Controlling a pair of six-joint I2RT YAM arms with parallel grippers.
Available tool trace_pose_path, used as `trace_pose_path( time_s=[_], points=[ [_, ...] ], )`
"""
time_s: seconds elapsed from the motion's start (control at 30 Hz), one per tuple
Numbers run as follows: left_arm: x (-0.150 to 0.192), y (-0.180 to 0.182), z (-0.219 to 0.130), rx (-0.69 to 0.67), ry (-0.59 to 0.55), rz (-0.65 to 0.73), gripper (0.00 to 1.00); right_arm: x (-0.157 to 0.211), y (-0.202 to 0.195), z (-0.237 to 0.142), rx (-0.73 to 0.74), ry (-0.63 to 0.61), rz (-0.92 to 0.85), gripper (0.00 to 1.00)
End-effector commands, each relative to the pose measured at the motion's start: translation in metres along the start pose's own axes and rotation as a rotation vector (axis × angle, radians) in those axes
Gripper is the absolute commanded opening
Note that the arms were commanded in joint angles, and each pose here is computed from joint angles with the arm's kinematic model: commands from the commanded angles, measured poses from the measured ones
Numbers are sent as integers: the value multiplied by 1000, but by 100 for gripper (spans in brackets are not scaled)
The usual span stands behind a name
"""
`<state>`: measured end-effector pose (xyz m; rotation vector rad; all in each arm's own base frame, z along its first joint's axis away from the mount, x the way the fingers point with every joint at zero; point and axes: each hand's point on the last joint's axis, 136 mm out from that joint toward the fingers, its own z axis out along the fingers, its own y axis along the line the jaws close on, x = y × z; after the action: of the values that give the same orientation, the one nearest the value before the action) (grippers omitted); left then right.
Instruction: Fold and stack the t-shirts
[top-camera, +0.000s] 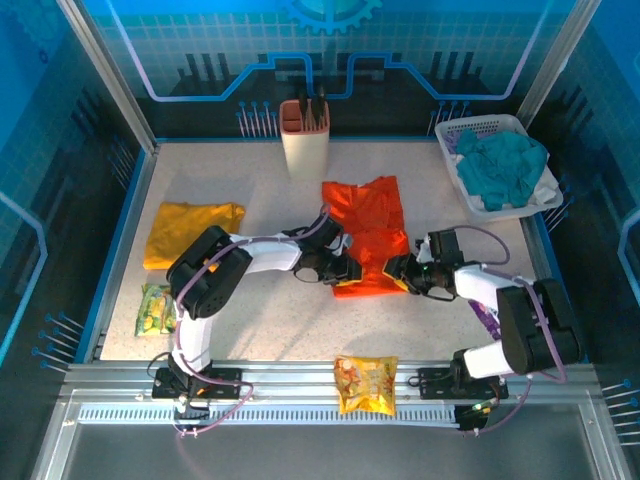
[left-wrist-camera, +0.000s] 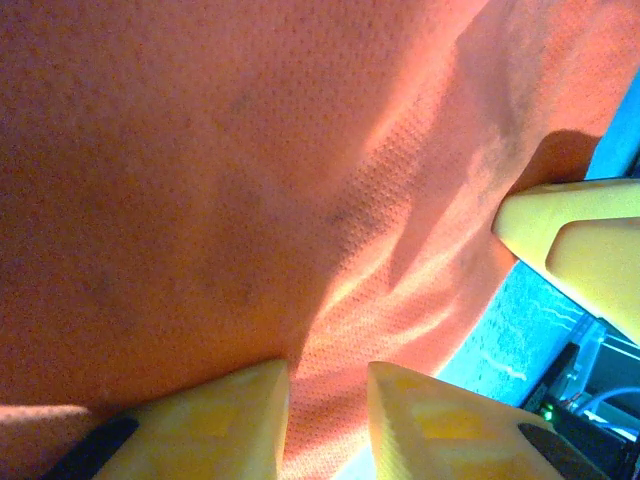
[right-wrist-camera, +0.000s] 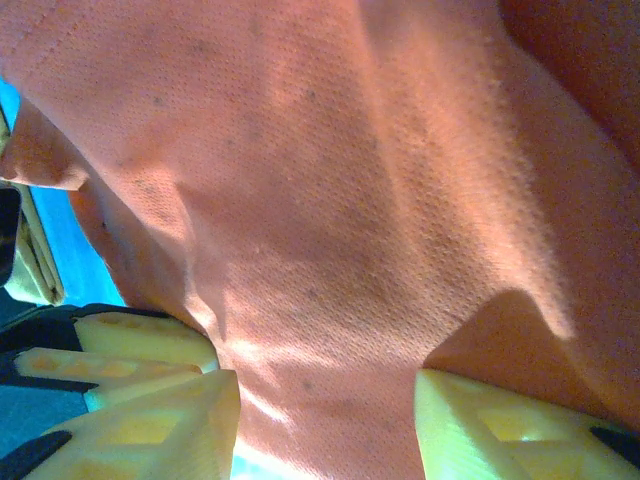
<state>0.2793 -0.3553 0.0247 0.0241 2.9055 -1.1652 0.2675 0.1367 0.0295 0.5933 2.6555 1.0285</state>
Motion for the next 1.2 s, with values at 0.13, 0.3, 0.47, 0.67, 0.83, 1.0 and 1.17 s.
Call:
trace_pose_path(
  time_s=[0.13,0.3,0.47,0.67,0.83,1.0,1.17],
  points=[
    [48,25,-5,-83,34,-97,30,49,-28,-24,113,11,74,54],
    [31,9,-26,-99,15,-37,38,33,-6,-53,122,-76,-8,61],
    [4,-16,-51,-32,-22,-5,40,8,25,-69,94,-123,-95,71],
    [-23,-19,-90,-36,-88,20,40,-17,64,-62,36,-92,-195,83],
    [-38,1,-103,-68,-123,-15,39,-29,88,-42,-22,-59,-250,94],
    [-44,-5,-93,-40,-107,-19,37,-29,111,-12,-159,31,-230,96],
    [-49,-3,-75,-11,-90,-45,36,-33,104,13,-137,60,-229,97]
  ],
)
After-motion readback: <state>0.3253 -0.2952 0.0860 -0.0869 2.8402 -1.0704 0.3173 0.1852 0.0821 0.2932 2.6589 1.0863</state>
